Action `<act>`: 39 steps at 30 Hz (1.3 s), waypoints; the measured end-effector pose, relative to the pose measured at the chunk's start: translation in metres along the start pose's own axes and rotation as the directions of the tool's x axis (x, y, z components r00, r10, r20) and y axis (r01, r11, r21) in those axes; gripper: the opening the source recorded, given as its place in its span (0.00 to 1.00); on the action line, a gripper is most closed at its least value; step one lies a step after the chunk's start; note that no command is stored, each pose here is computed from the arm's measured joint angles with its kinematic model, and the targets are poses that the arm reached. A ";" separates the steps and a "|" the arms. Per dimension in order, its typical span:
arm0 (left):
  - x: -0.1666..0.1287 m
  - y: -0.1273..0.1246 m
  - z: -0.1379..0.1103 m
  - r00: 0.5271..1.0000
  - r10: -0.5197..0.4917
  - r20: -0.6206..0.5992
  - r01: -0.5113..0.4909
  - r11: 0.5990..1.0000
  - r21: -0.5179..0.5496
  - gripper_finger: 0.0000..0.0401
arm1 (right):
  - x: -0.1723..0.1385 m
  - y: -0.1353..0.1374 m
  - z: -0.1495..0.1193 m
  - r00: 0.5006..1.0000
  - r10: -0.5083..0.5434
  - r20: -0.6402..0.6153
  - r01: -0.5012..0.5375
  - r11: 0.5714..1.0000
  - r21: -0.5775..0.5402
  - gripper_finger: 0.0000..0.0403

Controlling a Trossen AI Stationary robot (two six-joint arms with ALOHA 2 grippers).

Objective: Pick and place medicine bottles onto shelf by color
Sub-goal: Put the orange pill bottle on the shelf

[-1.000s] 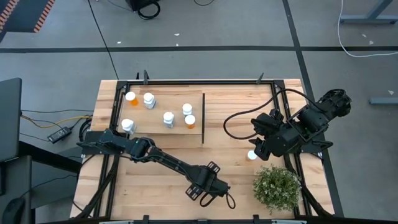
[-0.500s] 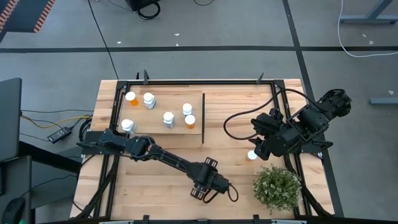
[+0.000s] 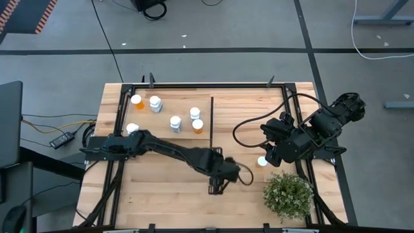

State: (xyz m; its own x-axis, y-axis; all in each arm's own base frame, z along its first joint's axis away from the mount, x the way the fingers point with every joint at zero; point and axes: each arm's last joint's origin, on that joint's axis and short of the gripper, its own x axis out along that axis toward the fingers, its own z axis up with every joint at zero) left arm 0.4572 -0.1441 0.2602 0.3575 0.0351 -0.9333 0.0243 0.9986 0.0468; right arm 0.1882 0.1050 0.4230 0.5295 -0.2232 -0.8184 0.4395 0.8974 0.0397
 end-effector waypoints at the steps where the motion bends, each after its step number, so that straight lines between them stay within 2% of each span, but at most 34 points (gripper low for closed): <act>1: -0.009 0.004 0.001 1.000 0.010 0.021 -0.009 0.999 -0.038 0.49 | 0.000 0.000 0.000 1.000 -0.002 0.003 0.002 1.000 -0.005 0.63; 8: -0.077 0.024 0.001 0.971 0.139 0.195 -0.089 0.966 -0.245 0.51 | 0.000 -0.001 0.001 0.999 -0.024 0.033 0.025 0.999 -0.033 0.63; 12: -0.115 0.033 -0.005 0.929 0.239 0.283 -0.123 0.920 -0.372 0.50 | 0.000 -0.001 0.002 0.998 -0.038 0.053 0.040 0.998 -0.040 0.63; 14: -0.133 0.035 -0.010 0.893 0.314 0.323 -0.156 0.888 -0.432 0.51 | 0.000 -0.001 0.002 0.997 -0.047 0.064 0.050 0.998 -0.045 0.63; 17: -0.155 0.038 -0.019 0.819 0.452 0.352 -0.220 0.815 -0.536 0.51 | 0.000 -0.002 0.002 0.996 -0.055 0.075 0.059 0.997 -0.053 0.63; 20: -0.171 0.037 -0.032 0.729 0.595 0.339 -0.287 0.715 -0.637 0.51 | 0.000 -0.002 0.003 0.994 -0.064 0.088 0.069 0.996 -0.054 0.63; 24: -0.183 0.032 -0.052 0.610 0.733 0.300 -0.307 0.568 -0.764 0.50 | 0.000 -0.002 0.003 0.994 -0.065 0.090 0.071 0.996 -0.060 0.63; 26: -0.185 0.026 -0.060 0.569 0.767 0.296 -0.275 0.517 -0.811 0.49 | 0.000 -0.002 0.003 0.994 -0.065 0.090 0.072 0.995 -0.070 0.63; 28: -0.182 0.020 -0.060 0.545 0.776 0.316 -0.268 0.519 -0.811 0.49 | 0.000 -0.002 0.003 0.994 -0.065 0.090 0.073 0.994 -0.079 0.63; 30: -0.180 0.015 -0.062 0.548 0.773 0.320 -0.272 0.526 -0.806 0.49 | 0.000 -0.002 0.003 0.994 -0.065 0.090 0.073 0.994 -0.086 0.63; 36: -0.175 0.011 -0.064 0.553 0.770 0.317 -0.201 0.493 -0.847 0.48 | 0.000 -0.002 0.003 0.994 -0.065 0.090 0.073 0.993 -0.097 0.63; 39: -0.178 0.008 -0.066 0.551 0.768 0.327 -0.189 0.496 -0.847 0.48 | 0.000 -0.002 0.003 0.994 -0.065 0.090 0.075 0.991 -0.108 0.63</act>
State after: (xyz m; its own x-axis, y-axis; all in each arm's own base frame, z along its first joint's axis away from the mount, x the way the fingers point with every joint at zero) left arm 0.3326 -0.1394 0.4031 0.5210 0.7733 -0.3615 -0.8465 0.5225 -0.1022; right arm 0.1892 0.1023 0.4246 0.5626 -0.3143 -0.7646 0.3970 0.9140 -0.0836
